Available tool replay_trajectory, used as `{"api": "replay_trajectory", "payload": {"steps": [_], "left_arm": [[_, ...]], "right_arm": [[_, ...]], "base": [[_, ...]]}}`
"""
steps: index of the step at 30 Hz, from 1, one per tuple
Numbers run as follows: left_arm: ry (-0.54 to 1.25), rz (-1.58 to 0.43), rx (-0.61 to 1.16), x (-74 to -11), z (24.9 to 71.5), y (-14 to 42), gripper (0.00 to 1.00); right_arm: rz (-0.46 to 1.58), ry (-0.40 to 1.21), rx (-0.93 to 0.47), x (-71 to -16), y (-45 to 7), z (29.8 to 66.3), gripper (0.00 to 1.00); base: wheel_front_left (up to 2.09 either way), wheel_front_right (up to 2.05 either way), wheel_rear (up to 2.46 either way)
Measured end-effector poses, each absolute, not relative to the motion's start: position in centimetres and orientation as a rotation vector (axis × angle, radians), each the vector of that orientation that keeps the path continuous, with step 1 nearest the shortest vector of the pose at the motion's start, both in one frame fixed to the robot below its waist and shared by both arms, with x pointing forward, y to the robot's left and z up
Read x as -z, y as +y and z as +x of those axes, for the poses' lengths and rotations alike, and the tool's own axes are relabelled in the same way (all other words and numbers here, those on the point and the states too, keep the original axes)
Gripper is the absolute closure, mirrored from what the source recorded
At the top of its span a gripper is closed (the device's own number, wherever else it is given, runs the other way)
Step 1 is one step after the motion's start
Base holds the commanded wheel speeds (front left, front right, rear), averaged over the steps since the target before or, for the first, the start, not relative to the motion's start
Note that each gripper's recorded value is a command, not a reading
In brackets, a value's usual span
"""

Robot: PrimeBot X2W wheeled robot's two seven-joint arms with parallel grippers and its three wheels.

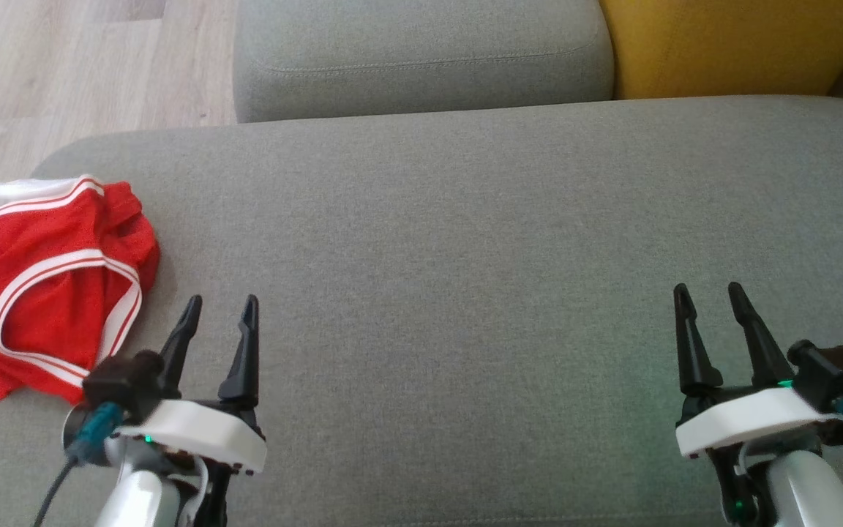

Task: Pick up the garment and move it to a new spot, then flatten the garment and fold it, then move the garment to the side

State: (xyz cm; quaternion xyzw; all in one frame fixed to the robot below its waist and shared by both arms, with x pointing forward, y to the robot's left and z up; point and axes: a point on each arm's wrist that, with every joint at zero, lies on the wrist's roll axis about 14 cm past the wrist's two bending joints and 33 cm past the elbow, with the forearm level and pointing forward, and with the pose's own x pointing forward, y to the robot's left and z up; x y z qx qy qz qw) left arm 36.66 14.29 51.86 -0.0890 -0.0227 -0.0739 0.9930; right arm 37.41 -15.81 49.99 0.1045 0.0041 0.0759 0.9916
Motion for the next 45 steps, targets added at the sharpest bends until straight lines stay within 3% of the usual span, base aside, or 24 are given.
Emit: {"api": "replay_trajectory", "payload": {"steps": [25,45], "left_arm": [[-0.090,0.016,0.160,-51.3,35.8,14.2,0.00],[-0.040,-0.022,0.150,-49.7,35.6,14.5,0.00]], "right_arm": [[0.045,-0.022,-0.198,-50.3,-14.6,37.3,0.00],[0.091,-0.001,-0.180,-49.7,-14.9,37.2,0.00]], "base": [[0.00,0.00,0.00],[0.00,0.00,0.00]]}}
